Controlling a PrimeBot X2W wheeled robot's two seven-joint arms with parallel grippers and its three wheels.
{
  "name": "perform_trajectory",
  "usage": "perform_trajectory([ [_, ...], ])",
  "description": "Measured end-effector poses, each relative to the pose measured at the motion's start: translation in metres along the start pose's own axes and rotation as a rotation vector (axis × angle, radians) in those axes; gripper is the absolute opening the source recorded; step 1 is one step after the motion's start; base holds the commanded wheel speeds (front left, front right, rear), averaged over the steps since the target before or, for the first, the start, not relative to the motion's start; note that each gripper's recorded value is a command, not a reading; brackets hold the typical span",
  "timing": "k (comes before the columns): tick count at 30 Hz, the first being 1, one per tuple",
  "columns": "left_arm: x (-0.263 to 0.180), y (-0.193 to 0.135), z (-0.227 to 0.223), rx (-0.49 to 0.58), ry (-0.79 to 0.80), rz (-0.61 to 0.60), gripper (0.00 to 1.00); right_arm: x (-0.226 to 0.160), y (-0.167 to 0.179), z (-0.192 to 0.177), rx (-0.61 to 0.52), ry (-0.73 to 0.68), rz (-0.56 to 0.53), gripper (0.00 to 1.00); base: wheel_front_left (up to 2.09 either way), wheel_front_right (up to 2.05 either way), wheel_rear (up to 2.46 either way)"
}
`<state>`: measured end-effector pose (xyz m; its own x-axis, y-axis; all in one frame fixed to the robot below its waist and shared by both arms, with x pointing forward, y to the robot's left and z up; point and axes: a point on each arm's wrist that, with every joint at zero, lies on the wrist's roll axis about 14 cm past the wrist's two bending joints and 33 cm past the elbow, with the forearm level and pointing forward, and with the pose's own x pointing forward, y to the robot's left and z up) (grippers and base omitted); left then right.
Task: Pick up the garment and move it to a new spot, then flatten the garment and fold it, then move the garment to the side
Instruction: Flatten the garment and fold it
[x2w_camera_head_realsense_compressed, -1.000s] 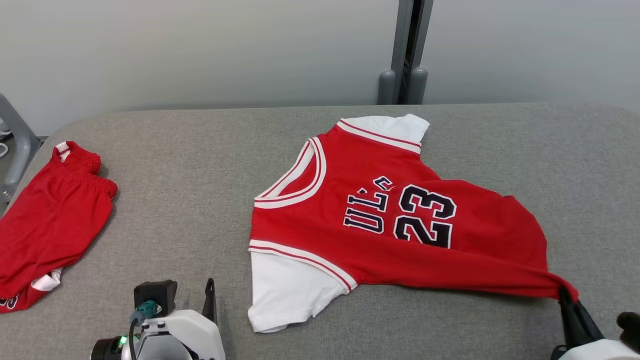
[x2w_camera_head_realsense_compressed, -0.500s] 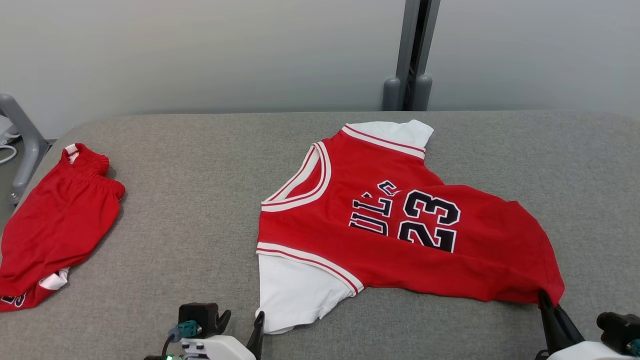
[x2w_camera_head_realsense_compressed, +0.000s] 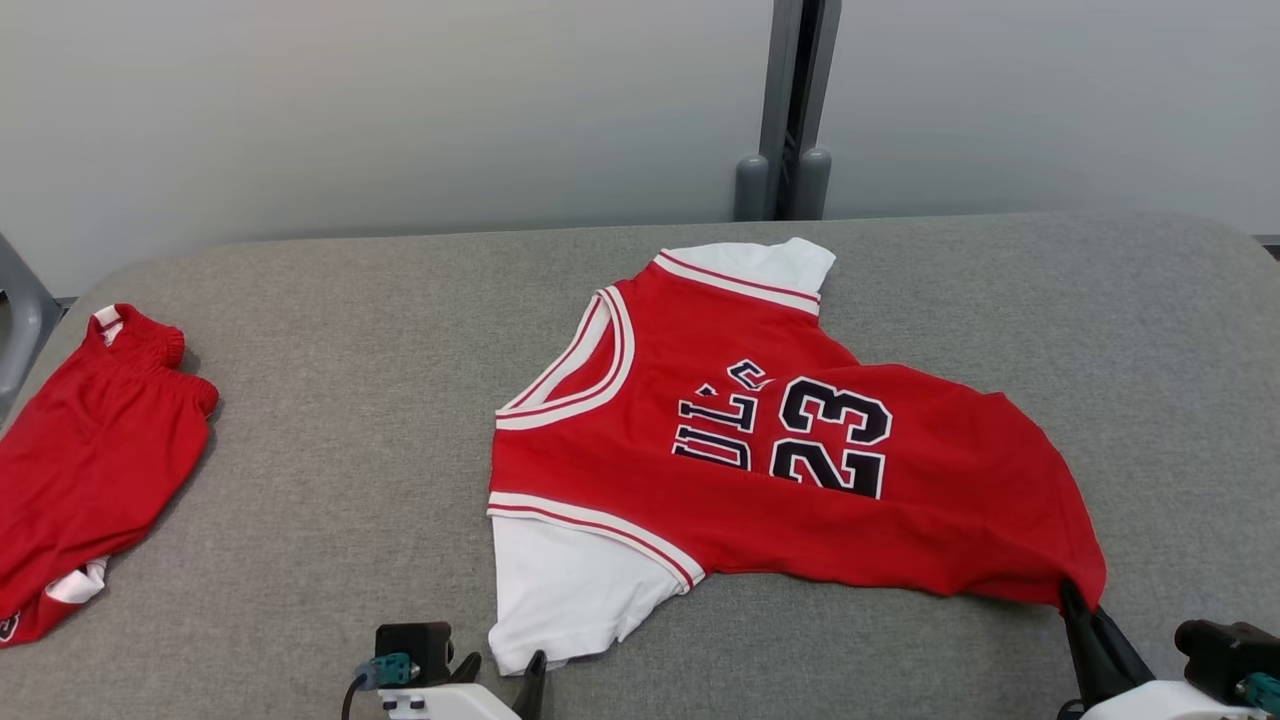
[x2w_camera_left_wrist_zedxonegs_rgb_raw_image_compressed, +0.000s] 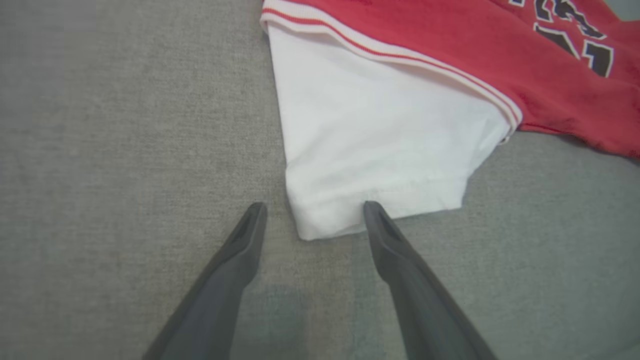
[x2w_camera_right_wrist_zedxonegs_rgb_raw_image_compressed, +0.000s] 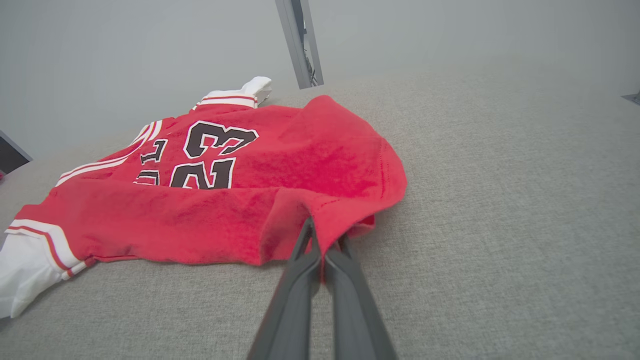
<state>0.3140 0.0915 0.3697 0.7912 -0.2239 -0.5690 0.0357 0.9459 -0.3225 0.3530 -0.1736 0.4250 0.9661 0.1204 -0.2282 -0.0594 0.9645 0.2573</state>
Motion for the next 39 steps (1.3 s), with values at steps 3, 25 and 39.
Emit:
perform_trajectory([
  [3,0.002,0.004,-0.003,-0.005,0.011,0.016,1.00,-0.001,-0.001,-0.001,-0.001,0.003,-0.002,0.00,0.00,0.00,0.00],
  [25,0.005,-0.017,0.020,-0.148,-0.045,-0.112,0.00,0.004,0.000,0.003,-0.005,-0.005,0.004,0.00,0.00,0.00,0.00],
  [39,-0.047,-0.110,0.169,-0.285,-0.396,-0.553,0.00,0.016,0.017,0.104,-0.100,-0.220,0.090,0.00,0.00,0.00,0.00],
])
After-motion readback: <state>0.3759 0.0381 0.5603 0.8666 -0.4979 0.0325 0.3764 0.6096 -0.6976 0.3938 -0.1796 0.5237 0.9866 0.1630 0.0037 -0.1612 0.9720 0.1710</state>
